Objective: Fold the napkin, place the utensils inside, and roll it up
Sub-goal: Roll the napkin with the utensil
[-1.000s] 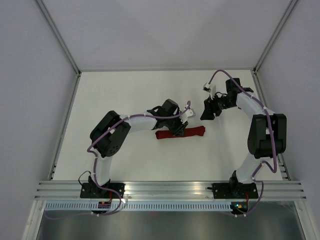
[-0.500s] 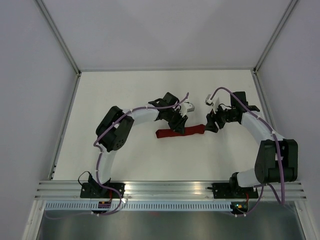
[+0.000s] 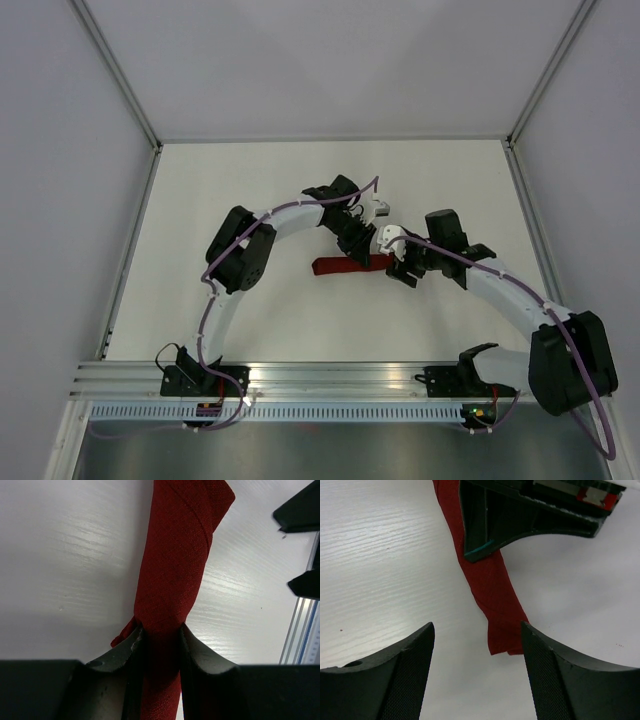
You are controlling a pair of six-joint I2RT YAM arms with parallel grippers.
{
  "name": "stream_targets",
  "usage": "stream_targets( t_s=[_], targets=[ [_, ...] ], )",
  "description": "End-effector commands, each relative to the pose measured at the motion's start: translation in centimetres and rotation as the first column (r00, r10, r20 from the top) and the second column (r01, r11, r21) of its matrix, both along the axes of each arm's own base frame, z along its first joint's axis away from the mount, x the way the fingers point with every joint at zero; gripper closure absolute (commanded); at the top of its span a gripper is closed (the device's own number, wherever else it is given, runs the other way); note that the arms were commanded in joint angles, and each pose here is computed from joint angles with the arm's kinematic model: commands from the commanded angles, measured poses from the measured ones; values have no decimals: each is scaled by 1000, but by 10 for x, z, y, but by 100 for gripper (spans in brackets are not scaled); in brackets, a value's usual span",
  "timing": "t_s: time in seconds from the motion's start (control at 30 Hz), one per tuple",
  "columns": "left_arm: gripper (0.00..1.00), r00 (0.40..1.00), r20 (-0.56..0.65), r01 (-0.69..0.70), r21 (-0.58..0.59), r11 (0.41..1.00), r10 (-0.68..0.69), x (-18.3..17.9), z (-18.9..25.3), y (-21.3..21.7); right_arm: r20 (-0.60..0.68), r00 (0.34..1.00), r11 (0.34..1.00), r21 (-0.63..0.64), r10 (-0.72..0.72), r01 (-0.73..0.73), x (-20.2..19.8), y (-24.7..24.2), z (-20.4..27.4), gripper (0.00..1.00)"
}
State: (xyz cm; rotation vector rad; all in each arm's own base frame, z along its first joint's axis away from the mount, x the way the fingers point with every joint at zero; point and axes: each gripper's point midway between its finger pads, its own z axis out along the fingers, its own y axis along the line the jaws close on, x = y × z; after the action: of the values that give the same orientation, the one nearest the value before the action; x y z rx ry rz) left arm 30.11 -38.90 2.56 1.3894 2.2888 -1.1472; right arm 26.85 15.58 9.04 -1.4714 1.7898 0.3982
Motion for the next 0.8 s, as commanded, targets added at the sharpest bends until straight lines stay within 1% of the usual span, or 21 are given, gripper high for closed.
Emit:
stream_targets(
  t_s=[0.0,0.1,0.23,0.5,0.67,0.77],
  targets=[
    [69,988,-151,57,119,991,-39,-31,-35,23,92,995,998,-54,36,-31,15,10,-5,25],
    [69,983,-176,70,114,991,-49,-36,-36,23,106,992,993,-103,62,-51,19,18,-16,25],
    [69,978,-202,81,112,990,-57,-39,-38,25,90,993,986,-150,81,-67,22,25,-33,24],
    [68,967,-245,100,107,989,-71,-42,-39,25,89,988,980,-164,127,-112,20,47,-35,24],
    [66,965,-252,99,97,990,-72,-41,-37,23,45,985,970,-188,165,-153,9,63,-45,24],
    [64,962,-264,97,84,992,-72,-41,-34,21,21,987,966,-206,162,-154,8,69,-52,25]
  ],
)
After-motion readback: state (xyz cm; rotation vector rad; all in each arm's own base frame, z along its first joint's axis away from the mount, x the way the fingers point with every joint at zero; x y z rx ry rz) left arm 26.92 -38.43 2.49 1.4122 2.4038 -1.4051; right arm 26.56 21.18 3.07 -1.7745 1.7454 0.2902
